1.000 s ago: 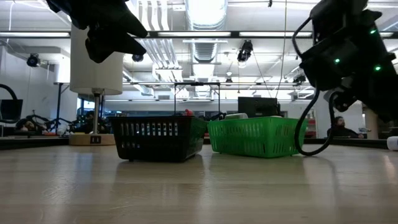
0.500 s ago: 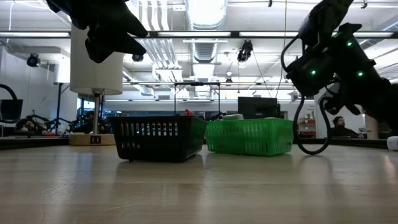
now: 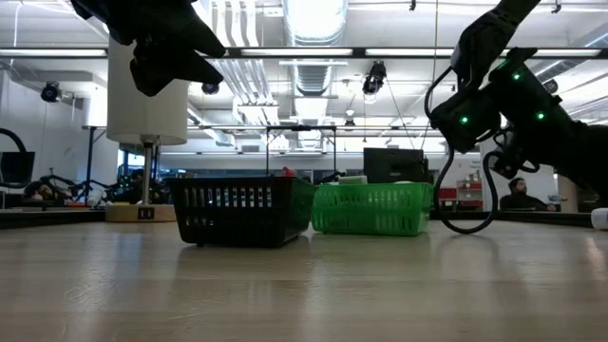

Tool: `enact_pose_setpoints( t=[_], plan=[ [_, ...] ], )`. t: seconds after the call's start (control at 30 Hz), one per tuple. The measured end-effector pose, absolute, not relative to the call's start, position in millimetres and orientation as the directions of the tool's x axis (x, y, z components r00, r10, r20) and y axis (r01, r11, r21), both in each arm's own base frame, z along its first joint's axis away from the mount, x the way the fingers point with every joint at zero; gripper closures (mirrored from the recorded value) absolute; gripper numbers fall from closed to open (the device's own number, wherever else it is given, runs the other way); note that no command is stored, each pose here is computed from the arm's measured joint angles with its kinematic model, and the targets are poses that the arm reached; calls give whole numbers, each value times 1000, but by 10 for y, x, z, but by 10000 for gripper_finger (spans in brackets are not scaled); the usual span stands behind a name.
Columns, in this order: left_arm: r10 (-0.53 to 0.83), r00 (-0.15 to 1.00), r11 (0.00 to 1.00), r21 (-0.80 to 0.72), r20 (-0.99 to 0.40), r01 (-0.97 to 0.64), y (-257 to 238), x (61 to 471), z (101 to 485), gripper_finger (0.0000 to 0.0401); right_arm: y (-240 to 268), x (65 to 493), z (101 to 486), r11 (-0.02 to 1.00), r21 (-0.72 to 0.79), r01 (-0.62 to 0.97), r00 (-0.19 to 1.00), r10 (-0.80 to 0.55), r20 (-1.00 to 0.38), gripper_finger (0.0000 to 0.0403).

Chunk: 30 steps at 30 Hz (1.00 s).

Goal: Pick & Place Office items
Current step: Put the white black charger adapter into the green basket

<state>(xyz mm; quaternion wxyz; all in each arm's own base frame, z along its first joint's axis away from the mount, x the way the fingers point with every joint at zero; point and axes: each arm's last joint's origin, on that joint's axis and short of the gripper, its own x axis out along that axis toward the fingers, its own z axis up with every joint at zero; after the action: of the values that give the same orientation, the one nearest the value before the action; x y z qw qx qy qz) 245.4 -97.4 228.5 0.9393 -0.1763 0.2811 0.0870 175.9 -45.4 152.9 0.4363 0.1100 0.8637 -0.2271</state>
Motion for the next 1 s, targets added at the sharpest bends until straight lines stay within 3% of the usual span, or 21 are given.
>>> enact_pose_setpoints(
  t=[0.37,1.0],
  plan=[
    [65,827,928,-272,-559,-256,-974,2454,2285,213,-576,1725,1524,879,-259,401,-591,32,-806,74],
    [65,827,928,-270,-559,-255,-974,2454,2285,213,-589,1511,1341,861,-232,453,-619,116,-777,77]
  ],
)
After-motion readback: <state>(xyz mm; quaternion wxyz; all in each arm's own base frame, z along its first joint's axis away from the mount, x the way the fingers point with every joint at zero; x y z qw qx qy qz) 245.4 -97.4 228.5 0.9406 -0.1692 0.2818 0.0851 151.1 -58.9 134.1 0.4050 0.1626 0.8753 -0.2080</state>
